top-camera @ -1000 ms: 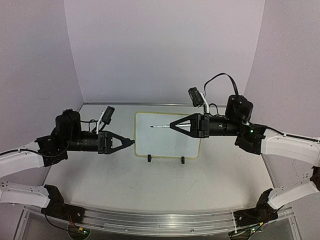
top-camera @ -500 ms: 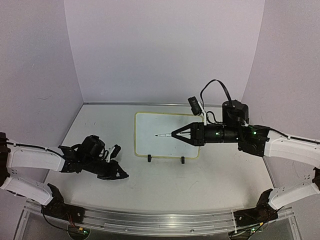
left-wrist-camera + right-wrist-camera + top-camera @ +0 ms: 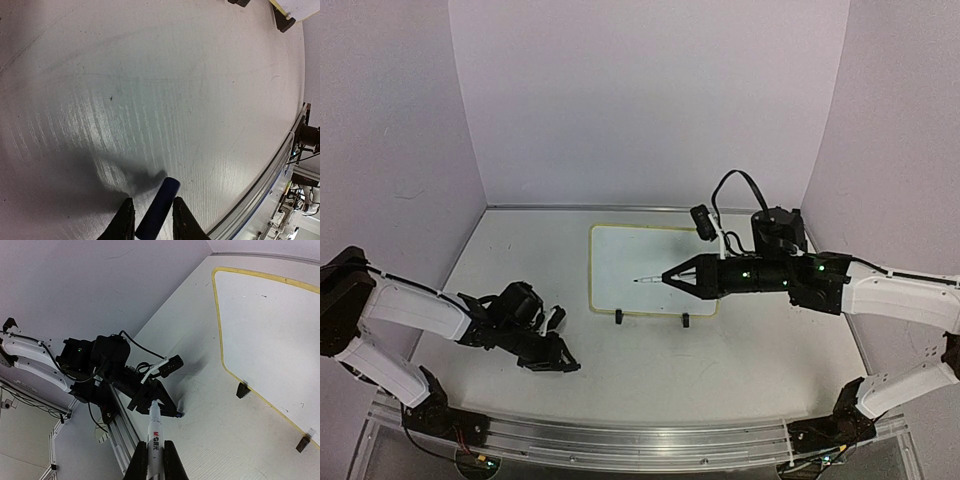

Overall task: Write a sentence on the whiteboard
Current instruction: Put down the pen cap at the center of the board, then hold the whiteboard at the center of the board.

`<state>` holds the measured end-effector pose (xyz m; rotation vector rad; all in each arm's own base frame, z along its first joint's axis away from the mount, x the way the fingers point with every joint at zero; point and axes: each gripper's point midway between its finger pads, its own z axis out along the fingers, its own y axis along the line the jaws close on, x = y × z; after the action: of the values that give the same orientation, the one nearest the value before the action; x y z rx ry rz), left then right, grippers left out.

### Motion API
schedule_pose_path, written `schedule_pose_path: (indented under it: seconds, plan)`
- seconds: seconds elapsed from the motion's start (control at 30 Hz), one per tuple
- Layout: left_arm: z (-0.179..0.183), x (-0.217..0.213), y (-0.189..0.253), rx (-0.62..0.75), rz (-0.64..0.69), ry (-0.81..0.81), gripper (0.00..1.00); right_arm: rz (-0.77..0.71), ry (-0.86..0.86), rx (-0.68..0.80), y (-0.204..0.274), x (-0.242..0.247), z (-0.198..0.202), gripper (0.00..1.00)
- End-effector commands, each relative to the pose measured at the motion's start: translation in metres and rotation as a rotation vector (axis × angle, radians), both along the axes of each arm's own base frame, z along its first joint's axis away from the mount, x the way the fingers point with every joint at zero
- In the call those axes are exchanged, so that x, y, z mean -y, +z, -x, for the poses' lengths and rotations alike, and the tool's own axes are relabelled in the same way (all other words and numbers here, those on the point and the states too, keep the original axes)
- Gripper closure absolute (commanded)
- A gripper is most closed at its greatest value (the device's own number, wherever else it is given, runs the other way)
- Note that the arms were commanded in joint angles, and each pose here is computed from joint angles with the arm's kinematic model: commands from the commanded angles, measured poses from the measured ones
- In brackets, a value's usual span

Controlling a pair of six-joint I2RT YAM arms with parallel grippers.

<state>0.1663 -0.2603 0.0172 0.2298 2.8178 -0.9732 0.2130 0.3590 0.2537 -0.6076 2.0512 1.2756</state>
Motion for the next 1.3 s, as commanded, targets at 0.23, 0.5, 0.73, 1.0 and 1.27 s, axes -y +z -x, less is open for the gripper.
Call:
schedule_pose_path:
  seconds: [0.23,0.5,0.73,1.0,1.27]
  plan:
    - [-0.021,0.007,0.018,0.073,-0.003,0.025,0.38,0.030,-0.050,0.030,-0.002,0.001,-0.007,1.00]
    - [-0.046,0.001,0.070,0.215,-0.022,-0.008,0.24,0.038,-0.084,0.041,0.000,-0.001,-0.008,1.00]
    - [-0.099,0.003,0.144,0.330,0.060,-0.126,0.23,0.034,-0.153,0.047,0.002,-0.010,-0.019,1.00]
    - [-0.160,0.014,0.197,0.492,0.242,-0.222,0.29,-0.023,-0.206,0.038,0.005,-0.026,-0.038,1.00]
    - [-0.187,0.035,0.205,0.535,0.331,-0.342,0.40,-0.024,-0.229,0.044,0.005,-0.045,-0.065,1.00]
